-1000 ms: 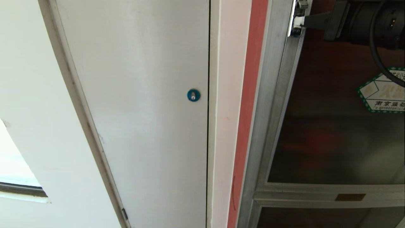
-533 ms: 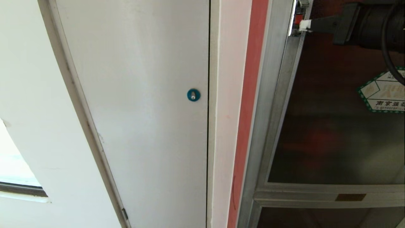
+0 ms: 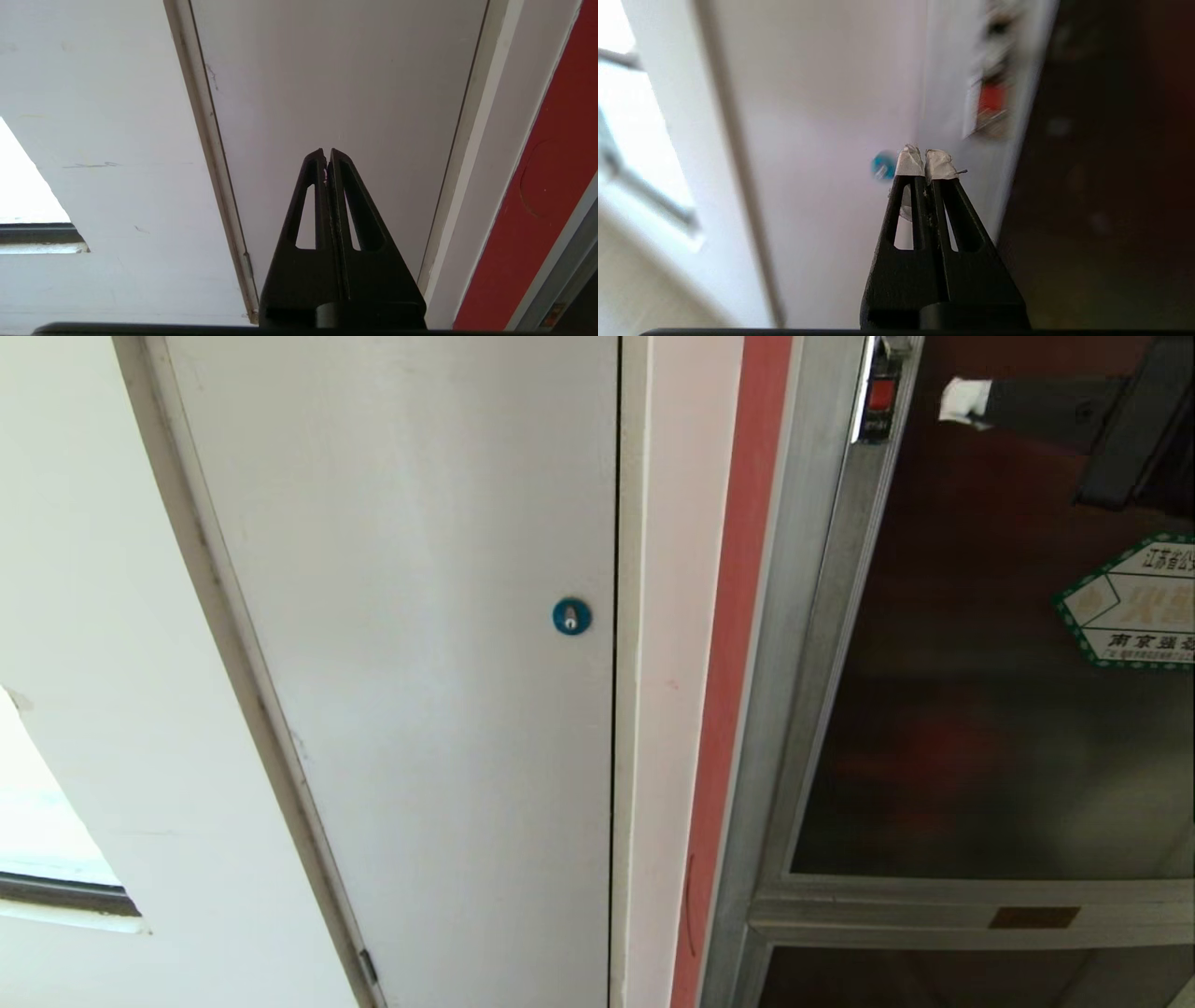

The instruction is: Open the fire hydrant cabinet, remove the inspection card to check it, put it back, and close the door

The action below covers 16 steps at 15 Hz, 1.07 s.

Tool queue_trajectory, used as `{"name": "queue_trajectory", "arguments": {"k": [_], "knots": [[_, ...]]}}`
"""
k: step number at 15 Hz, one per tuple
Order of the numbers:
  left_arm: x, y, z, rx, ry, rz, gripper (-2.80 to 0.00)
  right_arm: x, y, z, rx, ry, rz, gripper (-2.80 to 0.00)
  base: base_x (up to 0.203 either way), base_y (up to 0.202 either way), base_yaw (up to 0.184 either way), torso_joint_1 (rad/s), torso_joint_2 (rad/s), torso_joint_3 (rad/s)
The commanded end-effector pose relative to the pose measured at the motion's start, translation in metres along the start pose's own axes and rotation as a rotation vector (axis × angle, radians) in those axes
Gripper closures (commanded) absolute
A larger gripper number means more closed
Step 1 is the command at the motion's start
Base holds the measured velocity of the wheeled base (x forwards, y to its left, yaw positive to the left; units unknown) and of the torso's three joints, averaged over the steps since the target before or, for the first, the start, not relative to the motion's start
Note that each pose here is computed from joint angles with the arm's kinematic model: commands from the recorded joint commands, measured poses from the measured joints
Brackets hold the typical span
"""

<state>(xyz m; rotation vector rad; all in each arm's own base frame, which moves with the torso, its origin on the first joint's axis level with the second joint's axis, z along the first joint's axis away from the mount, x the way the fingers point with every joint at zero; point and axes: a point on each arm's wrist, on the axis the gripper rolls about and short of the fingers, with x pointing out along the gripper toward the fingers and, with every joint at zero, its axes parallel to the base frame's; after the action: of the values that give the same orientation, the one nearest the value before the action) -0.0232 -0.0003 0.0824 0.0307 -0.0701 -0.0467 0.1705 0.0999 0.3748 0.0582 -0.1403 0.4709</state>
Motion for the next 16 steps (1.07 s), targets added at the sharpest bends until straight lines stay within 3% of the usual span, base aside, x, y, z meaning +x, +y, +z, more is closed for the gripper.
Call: {"name": "queue_trajectory", "arguments": {"k": [1, 4, 8, 9, 16], "knots": [[0.002, 0.000, -0.008, 0.000, 0.028, -0.001, 0.00, -0.004, 0.009, 0.002, 0.026, -0.103, -0.152, 0.00, 0.000, 0.000, 0.000, 0.000, 0.00, 0.000], [0.002, 0.000, -0.008, 0.000, 0.028, -0.001, 0.00, 0.006, 0.022, -0.002, 0.037, -0.153, -0.227, 0.00, 0.000, 0.000, 0.000, 0.000, 0.00, 0.000], [0.002, 0.000, -0.008, 0.000, 0.028, -0.001, 0.00, 0.022, 0.029, -0.023, -0.035, -0.168, -0.289, 0.00, 0.000, 0.000, 0.000, 0.000, 0.00, 0.000], [0.002, 0.000, -0.008, 0.000, 0.028, -0.001, 0.00, 0.024, 0.030, -0.028, -0.060, -0.188, -0.299, -2.80, 0.000, 0.000, 0.000, 0.000, 0.00, 0.000], [0.002, 0.000, -0.008, 0.000, 0.028, -0.001, 0.00, 0.037, 0.034, -0.030, -0.100, -0.253, -0.324, -2.80, 0.000, 0.000, 0.000, 0.000, 0.00, 0.000]]}}
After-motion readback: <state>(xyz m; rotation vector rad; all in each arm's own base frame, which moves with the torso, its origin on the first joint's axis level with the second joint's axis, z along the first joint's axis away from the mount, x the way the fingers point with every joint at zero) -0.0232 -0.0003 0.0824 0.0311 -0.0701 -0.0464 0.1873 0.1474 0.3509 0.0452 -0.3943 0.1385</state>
